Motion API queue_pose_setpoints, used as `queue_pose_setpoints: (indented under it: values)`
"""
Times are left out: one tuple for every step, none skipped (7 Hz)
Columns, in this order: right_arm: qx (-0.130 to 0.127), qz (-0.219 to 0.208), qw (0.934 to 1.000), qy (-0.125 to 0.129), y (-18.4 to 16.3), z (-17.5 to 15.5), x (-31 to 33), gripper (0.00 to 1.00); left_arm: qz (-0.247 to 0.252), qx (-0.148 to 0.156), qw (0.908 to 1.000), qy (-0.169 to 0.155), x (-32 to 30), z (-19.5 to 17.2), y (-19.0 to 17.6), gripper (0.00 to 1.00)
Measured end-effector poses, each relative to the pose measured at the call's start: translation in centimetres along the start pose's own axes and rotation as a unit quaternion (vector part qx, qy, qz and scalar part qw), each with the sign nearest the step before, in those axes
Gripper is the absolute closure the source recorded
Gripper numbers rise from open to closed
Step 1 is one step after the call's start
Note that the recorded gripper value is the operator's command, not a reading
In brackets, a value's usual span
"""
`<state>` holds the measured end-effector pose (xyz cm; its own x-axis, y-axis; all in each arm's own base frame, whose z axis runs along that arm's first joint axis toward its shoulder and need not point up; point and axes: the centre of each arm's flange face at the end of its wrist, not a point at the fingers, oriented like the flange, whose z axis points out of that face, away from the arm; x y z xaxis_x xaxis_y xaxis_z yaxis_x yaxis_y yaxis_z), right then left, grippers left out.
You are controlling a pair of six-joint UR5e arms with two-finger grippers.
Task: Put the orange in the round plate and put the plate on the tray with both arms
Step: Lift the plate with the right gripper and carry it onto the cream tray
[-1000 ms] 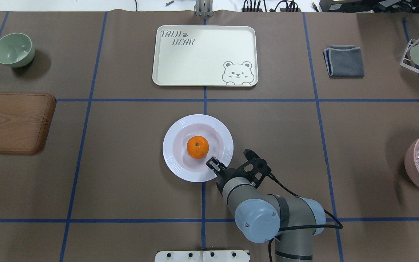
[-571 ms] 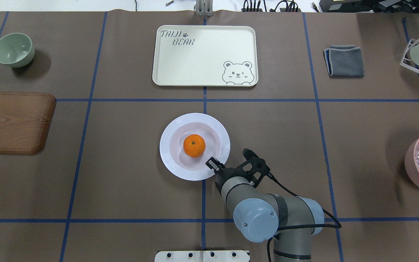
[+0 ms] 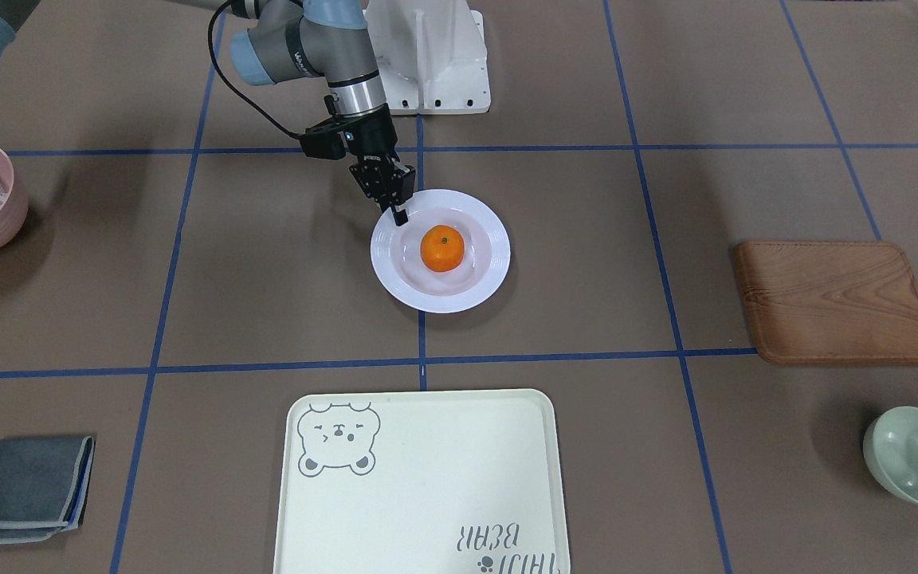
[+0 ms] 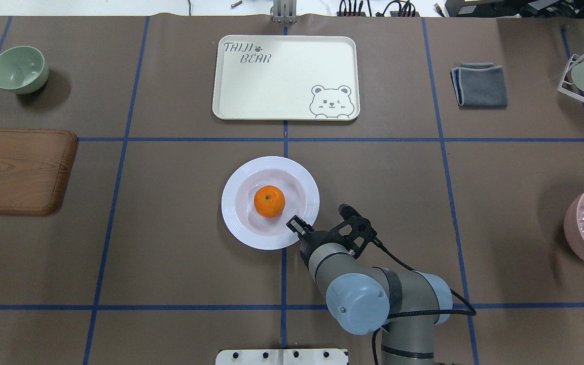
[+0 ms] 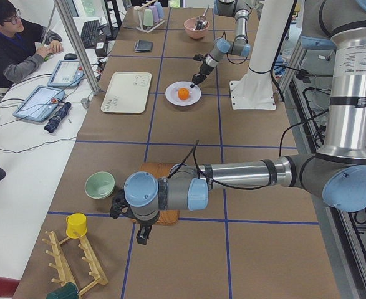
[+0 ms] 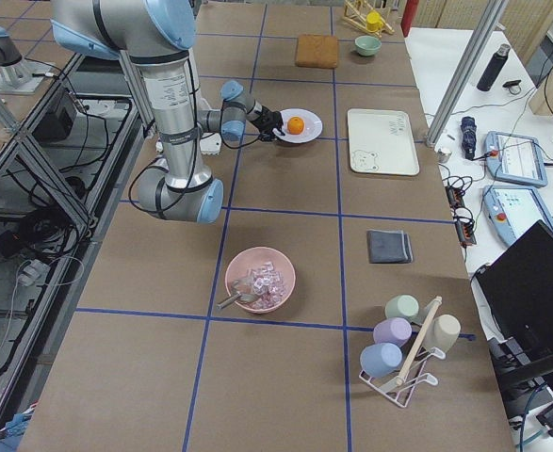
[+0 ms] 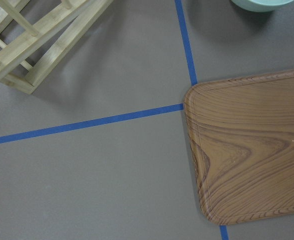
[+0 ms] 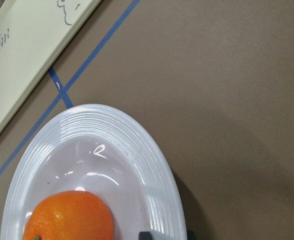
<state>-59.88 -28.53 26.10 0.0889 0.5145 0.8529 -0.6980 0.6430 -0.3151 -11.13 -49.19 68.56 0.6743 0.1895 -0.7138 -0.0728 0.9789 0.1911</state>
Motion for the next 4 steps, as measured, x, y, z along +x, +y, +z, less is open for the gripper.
queue_pose_setpoints:
  values:
    - [-0.003,0.008,0.9999,-0.01,-0.5,-0.9,-1.0,1.0,0.0,0.0,1.0,0.0,0.0,0.0,0.0,0.01]
    - [-0.005,0.017,0.9996,-0.022,-1.0,-1.5,-1.7,1.0,0.001,0.001,1.0,0.0,0.1,-0.1,0.0,0.01]
    - [-0.009,0.028,0.9989,-0.037,-1.4,-2.0,-2.0,1.0,0.002,0.001,1.0,0.0,0.1,-0.1,-0.1,0.01]
    - [-0.013,0.037,0.9979,-0.051,-1.9,-2.3,-2.2,1.0,0.002,0.002,1.0,0.0,0.1,-0.2,-0.1,0.01]
